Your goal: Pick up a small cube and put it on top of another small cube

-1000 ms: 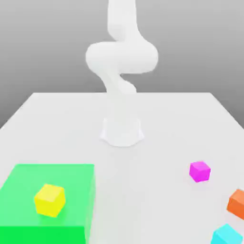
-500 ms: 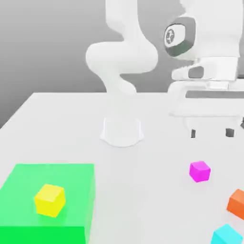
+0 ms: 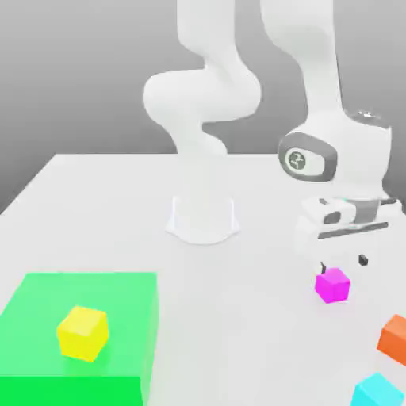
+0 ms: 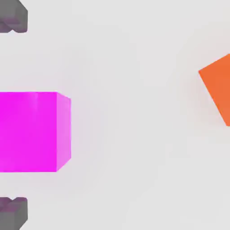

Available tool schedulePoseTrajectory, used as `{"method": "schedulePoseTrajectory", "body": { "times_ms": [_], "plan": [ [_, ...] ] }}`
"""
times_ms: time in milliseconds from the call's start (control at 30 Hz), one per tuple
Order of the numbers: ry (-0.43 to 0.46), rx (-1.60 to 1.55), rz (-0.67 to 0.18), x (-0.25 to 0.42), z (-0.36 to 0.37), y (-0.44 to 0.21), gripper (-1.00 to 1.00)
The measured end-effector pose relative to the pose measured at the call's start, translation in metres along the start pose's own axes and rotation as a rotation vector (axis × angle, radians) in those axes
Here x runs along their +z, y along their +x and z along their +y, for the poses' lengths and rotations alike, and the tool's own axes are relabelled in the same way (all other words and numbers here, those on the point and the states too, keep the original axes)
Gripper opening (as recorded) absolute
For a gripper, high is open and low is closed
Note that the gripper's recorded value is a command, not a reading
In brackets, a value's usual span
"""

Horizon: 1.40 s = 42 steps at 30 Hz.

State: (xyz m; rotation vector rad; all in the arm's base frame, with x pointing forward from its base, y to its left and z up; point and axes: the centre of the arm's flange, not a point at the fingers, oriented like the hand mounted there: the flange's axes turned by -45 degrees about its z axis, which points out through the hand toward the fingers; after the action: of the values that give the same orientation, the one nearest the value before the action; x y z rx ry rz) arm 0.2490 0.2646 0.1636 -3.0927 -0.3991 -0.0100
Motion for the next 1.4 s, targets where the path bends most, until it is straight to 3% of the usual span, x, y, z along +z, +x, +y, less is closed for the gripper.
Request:
{"method": "schedulePoseTrajectory", "body": {
  "times_ms": [233, 267, 1067, 1200, 1400],
  "plan": [
    [-0.014, -0.004, -0.007, 0.033, 0.006, -0.004, 0.00],
    [-0.018, -0.005, -0.008, 0.037, 0.007, -0.006, -1.00],
    [-0.017, -0.008, -0.006, -0.026, 0.005, -0.005, -1.00],
    [-0.029, 0.271, -0.003, -0.045, 0.059, 0.050, -1.00],
    [-0.036, 0.835, 0.004, -0.091, 0.201, 0.127, -1.00]
  ]
}}
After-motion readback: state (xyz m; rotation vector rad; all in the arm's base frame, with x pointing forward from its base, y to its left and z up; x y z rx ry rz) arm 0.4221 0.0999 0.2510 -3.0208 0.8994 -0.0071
